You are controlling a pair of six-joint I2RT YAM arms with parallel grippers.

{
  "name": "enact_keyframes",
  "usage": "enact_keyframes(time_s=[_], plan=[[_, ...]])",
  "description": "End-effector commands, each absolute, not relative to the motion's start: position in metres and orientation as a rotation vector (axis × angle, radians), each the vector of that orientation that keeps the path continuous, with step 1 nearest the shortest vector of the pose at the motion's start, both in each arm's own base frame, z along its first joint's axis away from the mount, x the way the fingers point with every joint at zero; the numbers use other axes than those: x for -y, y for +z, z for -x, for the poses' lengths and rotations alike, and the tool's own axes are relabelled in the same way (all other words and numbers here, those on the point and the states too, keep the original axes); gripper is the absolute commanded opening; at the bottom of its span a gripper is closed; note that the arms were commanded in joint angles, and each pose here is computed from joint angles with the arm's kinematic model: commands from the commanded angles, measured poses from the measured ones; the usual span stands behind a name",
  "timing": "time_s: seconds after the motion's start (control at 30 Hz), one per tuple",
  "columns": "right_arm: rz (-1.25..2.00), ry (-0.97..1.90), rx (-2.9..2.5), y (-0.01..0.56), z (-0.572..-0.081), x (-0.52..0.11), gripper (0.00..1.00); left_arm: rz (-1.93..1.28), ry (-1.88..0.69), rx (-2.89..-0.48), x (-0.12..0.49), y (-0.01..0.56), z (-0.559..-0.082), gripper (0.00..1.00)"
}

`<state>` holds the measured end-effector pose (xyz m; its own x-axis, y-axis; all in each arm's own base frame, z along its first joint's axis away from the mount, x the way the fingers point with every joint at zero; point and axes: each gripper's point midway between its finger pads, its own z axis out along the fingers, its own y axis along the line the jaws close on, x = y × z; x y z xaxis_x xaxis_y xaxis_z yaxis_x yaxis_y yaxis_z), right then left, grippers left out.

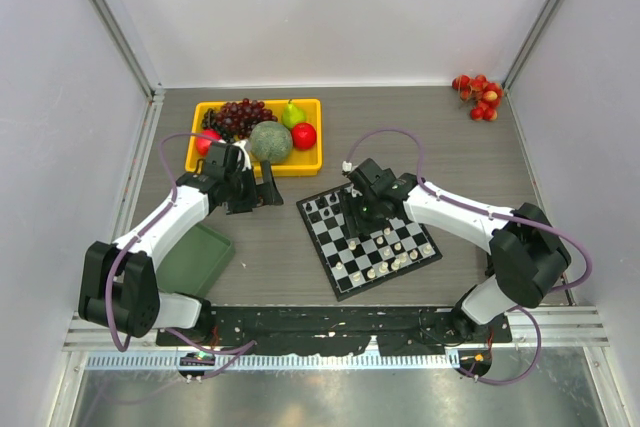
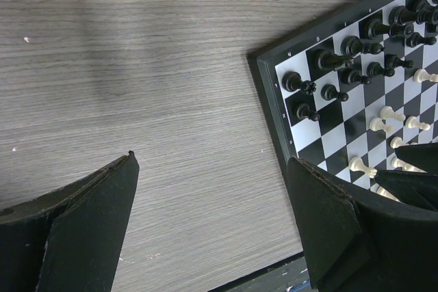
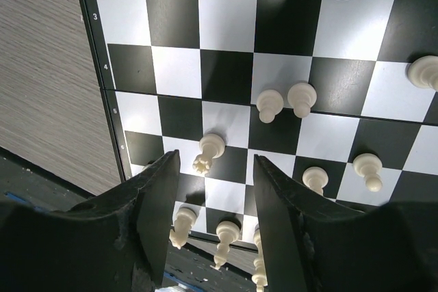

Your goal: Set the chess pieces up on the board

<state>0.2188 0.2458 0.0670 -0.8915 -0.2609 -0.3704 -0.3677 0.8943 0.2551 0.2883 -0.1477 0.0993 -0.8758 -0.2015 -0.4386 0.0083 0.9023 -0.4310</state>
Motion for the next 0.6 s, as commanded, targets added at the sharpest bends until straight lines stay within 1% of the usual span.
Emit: enact_keyframes(time_s=[0.0,0.37,0.57], plan=[[0.462,0.485,-2.676,0.0813,-0.2268,-0.2525,0.53,0.125,-0.602,-2.532,0.152,0.112,-0.2992,0.97],[0.417,0.48,-2.651,0.0874,-0.2241,-0.2446,0.53,0.123,-0.603,-2.528,0.1518,0.1111,-0.2988,0.97],[0.428,0.512,-2.652,0.0834,-0.223,-0.2505,0.48,0.121,-0.607,-2.525,0.1523,0.1111,-0.2987,0.97]])
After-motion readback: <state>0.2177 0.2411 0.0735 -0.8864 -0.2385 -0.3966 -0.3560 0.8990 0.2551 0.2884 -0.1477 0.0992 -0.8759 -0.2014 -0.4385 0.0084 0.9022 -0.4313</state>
